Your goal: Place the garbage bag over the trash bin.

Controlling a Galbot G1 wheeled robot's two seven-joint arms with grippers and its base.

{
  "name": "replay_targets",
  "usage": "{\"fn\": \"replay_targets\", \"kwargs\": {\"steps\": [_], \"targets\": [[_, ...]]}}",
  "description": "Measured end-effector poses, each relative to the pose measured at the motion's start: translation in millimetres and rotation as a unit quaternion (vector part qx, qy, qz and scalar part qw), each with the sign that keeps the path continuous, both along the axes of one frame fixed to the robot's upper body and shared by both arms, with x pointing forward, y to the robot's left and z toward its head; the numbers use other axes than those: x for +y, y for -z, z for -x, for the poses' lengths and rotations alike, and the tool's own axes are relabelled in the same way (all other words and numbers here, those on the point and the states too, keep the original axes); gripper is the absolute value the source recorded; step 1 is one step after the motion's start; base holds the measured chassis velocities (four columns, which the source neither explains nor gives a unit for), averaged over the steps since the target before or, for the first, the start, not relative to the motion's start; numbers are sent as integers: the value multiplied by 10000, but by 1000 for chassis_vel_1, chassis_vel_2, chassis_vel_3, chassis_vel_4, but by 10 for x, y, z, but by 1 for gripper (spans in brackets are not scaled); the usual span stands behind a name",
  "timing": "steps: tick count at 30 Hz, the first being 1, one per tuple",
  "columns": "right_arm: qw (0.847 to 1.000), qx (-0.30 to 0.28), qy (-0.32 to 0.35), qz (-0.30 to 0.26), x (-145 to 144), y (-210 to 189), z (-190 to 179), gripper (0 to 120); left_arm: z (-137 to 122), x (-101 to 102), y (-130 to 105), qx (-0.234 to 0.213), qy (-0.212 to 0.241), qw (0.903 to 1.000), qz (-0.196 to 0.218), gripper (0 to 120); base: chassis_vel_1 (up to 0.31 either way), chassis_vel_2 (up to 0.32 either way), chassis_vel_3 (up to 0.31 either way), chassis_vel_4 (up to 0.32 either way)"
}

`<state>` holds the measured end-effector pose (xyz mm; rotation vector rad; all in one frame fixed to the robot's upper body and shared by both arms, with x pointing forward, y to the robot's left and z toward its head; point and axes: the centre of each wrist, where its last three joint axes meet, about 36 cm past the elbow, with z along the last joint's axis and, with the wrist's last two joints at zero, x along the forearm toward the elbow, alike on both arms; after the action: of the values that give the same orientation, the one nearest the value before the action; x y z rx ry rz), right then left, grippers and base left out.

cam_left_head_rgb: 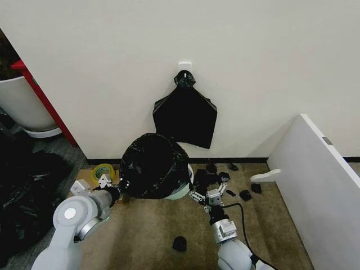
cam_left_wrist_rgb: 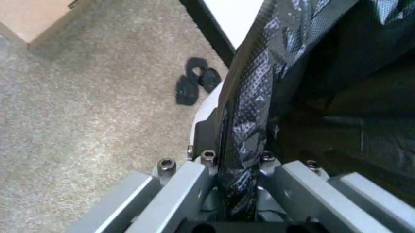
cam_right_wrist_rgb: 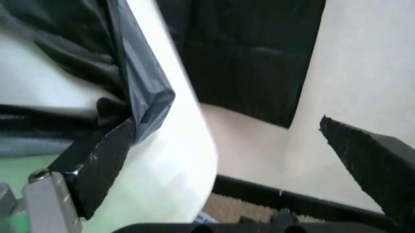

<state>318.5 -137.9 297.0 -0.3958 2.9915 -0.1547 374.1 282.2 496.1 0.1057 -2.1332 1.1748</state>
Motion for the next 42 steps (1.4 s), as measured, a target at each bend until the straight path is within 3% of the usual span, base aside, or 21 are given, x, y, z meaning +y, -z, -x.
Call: {"fn": "replay_targets", "kwargs": {"steps": [6, 11, 18, 22, 26, 30, 33, 34, 36, 39, 41, 42], "targets": [[9998, 30, -142, -125, 61, 11, 57, 100, 9, -11, -41, -53, 17, 10000, 4, 0, 0, 0, 0, 0], [9998, -43, -166, 126, -14, 42, 65, 100, -6, 21, -72, -97, -3, 10000, 4, 0, 0, 0, 0, 0], [9902, -896, -194, 1051, -512, 180, -100, 100, -9, 34, -118, -143, 20, 9999, -15, 0, 0, 0, 0, 0], [9876, -1120, -128, 1091, -685, 164, -169, 100, -2, -6, -124, -130, 133, 9998, -109, 0, 0, 0, 0, 0], [9896, -1134, 362, 807, -816, 61, -262, 100, 36, -124, -85, -82, 431, 9978, -507, 0, 0, 0, 0, 0], [9900, -860, 1118, -36, -851, -271, -371, 100, 102, -225, -75, -406, 608, 9861, -1491, 0, 0, 0, 0, 0], [9897, -1241, 584, -403, -1038, -437, -517, 100, 132, -254, -100, -827, 840, 9673, -2248, 0, 0, 0, 0, 0], [9897, -1241, 584, -403, -1038, -437, -517, 100, 132, -254, -100, -827, 840, 9673, -2248, 0, 0, 0, 0, 0], [9881, -1491, -115, -349, -1214, -470, -603, 100, 170, -299, -68, -1047, 1177, 9546, -2528, 0, 0, 0, 0, 0], [9841, -1477, -850, -491, -1351, -489, -639, 100, 230, -380, -58, -1158, 1693, 9436, -2600, 0, 0, 0, 0, 0], [9781, -1404, -1357, -718, -1428, -472, -682, 100, 301, -474, 29, -1385, 2212, 9268, -2699, 0, 0, 0, 0, 0], [9781, -1404, -1357, -718, -1428, -472, -682, 100, 301, -474, 29, -1385, 2212, 9268, -2699, 0, 0, 0, 0, 0]]}}
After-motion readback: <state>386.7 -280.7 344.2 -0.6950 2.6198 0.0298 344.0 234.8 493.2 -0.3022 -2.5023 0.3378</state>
